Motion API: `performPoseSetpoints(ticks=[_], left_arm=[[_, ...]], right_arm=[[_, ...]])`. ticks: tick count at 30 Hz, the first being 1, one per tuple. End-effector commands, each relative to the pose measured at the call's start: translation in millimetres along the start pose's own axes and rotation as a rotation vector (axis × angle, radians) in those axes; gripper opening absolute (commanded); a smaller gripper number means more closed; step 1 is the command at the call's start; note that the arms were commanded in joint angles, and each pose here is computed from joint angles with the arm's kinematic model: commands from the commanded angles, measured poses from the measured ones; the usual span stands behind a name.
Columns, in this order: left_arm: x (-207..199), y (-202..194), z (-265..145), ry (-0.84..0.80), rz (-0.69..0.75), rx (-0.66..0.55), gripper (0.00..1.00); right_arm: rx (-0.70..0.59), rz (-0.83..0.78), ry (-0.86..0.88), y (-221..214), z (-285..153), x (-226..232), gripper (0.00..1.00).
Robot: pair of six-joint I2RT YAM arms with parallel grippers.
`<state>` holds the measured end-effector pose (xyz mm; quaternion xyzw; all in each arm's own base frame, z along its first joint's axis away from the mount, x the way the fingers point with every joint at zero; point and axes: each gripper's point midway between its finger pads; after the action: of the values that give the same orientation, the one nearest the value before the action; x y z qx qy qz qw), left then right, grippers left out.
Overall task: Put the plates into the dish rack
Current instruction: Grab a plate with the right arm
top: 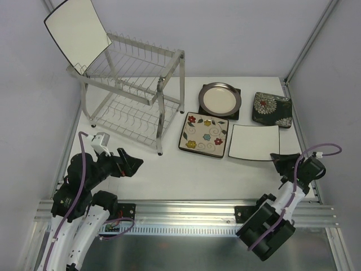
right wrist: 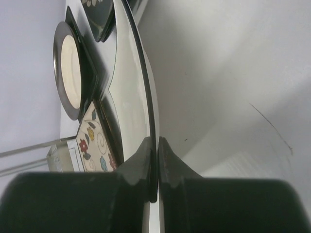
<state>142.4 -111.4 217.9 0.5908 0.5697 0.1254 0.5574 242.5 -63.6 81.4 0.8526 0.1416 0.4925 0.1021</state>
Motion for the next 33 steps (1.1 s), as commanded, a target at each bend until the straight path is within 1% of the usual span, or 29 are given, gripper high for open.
performPoseSetpoints(ticks=[1, 7, 9, 10, 13, 17, 21, 24, 27, 29, 33], left_arm=[[-17, 13, -2, -0.063, 0.004, -0.016, 0.99], [-25, 21, -3, -0.075, -0.040, -0.011, 0.99], [-31, 21, -2, -0.093, -0.098, 0.010, 0.99], [-32, 22, -2, -0.094, -0.097, 0.007, 0.99], [-46, 23, -2, -0.150, -0.168, 0.039, 0.99], [-59, 28, -2, -0.197, -0.211, 0.065, 0.99], [-68, 34, 0, -0.235, -0.272, 0.062, 0.99], [-69, 30, 6, -0.235, -0.353, 0.089, 0.99], [-70, 33, 12, -0.250, -0.420, 0.074, 0.99], [-72, 38, 14, -0.269, -0.429, 0.055, 0.99], [-74, 37, 23, -0.287, -0.471, 0.062, 0.99]], right_arm=[[-0.087, -0.008, 0.054, 26, -14, 36, 0.01], [-0.101, 0.005, 0.131, 38, -31, 77, 0.01], [-0.085, 0.021, 0.154, 39, -36, 90, 0.01], [-0.073, 0.028, 0.158, 36, -36, 91, 0.01], [-0.061, 0.006, 0.186, 37, -44, 110, 0.01], [-0.035, -0.030, 0.246, 36, -58, 144, 0.01], [0.014, -0.054, 0.290, 29, -68, 168, 0.01], [0.065, -0.058, 0.337, 18, -73, 183, 0.00], [0.126, -0.071, 0.390, 4, -78, 197, 0.01], [0.169, -0.095, 0.412, -8, -82, 203, 0.01], [0.253, -0.116, 0.451, -32, -90, 209, 0.01]])
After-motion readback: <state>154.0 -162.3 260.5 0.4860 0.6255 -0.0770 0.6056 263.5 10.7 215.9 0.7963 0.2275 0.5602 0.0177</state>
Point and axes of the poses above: each gripper's point midway between its finger pads, its own z axis out along the fingers, its own x axis along the line the jaws close on, y = z × x, and after that the axes turned 3 degrees about z, right-handed
